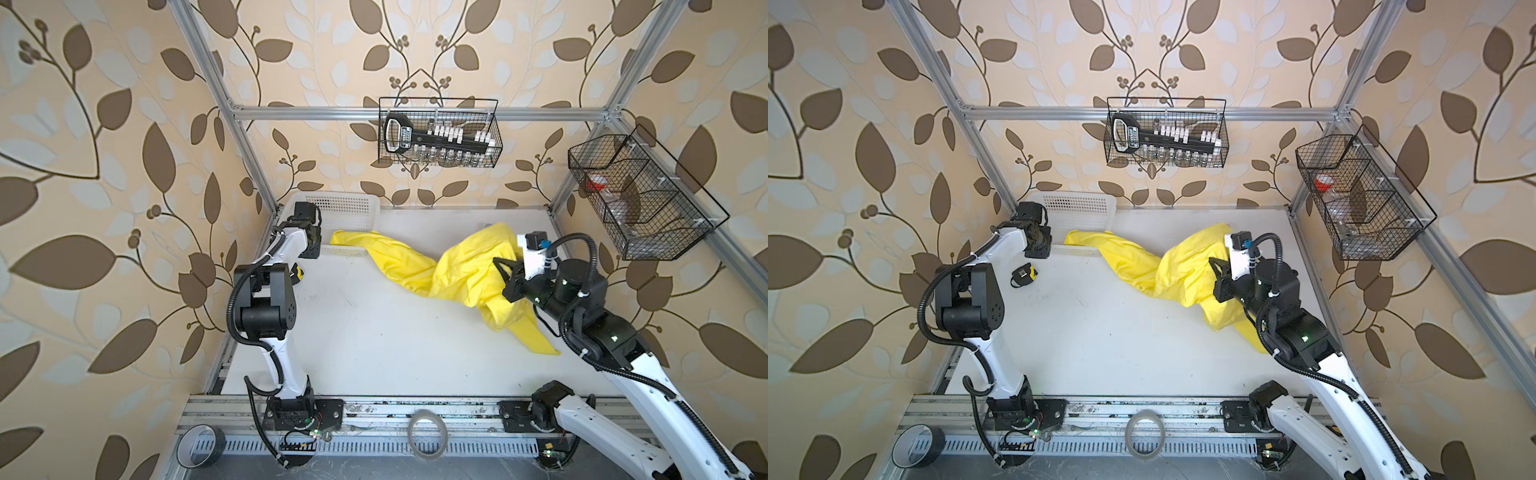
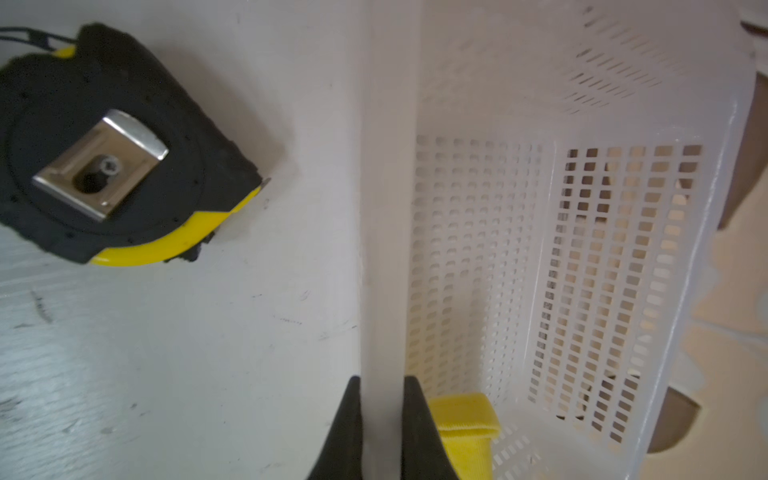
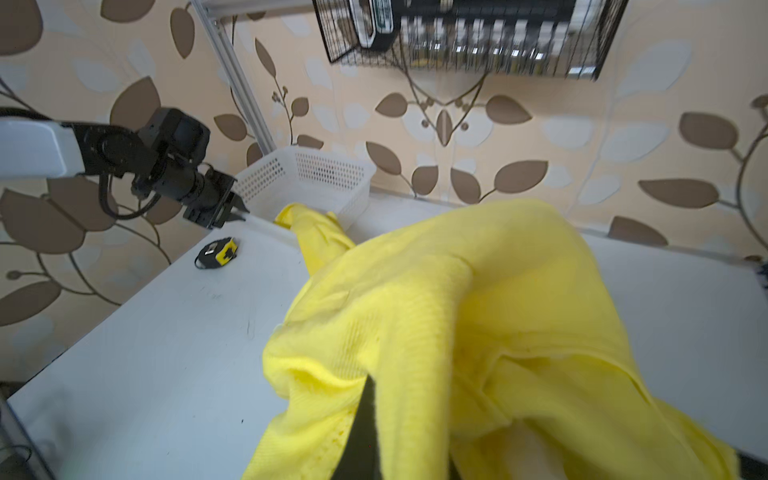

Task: Fold and stack the trousers
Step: 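Lift the trousers out with the right gripper while the left gripper drags the basket away, then lower the trousers onto the table with the right gripper while the left releases the basket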

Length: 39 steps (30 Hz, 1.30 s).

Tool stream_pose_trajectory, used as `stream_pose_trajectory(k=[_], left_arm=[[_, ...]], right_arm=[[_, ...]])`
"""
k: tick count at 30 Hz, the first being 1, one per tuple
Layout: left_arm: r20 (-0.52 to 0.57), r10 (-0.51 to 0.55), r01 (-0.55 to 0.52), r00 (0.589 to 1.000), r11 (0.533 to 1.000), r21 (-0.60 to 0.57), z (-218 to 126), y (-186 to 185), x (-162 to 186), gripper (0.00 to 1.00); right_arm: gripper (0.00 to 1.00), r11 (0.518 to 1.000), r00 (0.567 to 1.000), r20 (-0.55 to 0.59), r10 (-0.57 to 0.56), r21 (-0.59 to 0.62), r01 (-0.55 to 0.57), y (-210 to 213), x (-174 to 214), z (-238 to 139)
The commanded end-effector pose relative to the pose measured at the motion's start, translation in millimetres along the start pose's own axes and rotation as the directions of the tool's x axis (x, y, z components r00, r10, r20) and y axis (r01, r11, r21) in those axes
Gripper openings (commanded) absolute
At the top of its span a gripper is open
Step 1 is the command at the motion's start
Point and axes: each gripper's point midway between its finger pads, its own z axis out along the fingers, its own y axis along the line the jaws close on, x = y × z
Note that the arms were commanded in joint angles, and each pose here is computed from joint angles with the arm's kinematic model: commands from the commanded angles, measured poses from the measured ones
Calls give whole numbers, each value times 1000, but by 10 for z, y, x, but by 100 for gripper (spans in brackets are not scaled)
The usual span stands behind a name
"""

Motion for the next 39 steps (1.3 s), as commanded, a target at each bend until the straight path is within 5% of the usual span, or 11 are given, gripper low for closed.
stream_pose_trajectory(k=[1,4,8,11,17,19,21,24,29,36,39], left_arm=[[-1,9,-9,1000,999,-39,72,31,-76,0],[-8,11,-11,1000,999,-46,126,27,-93,0],[-19,26,-27,999,999,-44,162,14,-66,0],[-25,42,-43,999,998,-43,164,14,-59,0],[-45,61,-63,997,997,-39,159,-2,-29,0],[-56,71,-73,996,997,-32,153,-29,-15,0],[-68,76,-78,995,997,-28,149,-42,9,0],[-92,70,-72,993,997,-27,128,-48,45,9],[-86,63,-63,994,998,1,8,-123,25,35],[-129,49,-36,990,994,107,-234,-371,73,54],[-129,89,-69,988,986,153,-420,-453,62,78]], right_arm=[[0,998,999,17,50,44,-50,-79,4,-119],[0,923,1000,-18,21,385,-13,-705,197,-397],[0,692,1000,-1,-19,721,14,-1381,183,-974],[0,558,999,26,-36,830,-1,-1644,87,-1275],[0,437,982,164,-93,893,-107,-1821,-376,-1661],[0,528,969,214,-120,841,-120,-1699,-575,-1602],[0,747,944,298,-139,658,-98,-1350,-789,-1316],[0,944,948,311,-71,327,-36,-838,-825,-829],[0,999,960,279,-29,50,15,-276,-696,-400],[1,975,985,128,-119,-170,140,580,-295,156],[8,955,987,80,-136,-255,153,831,-100,371]])
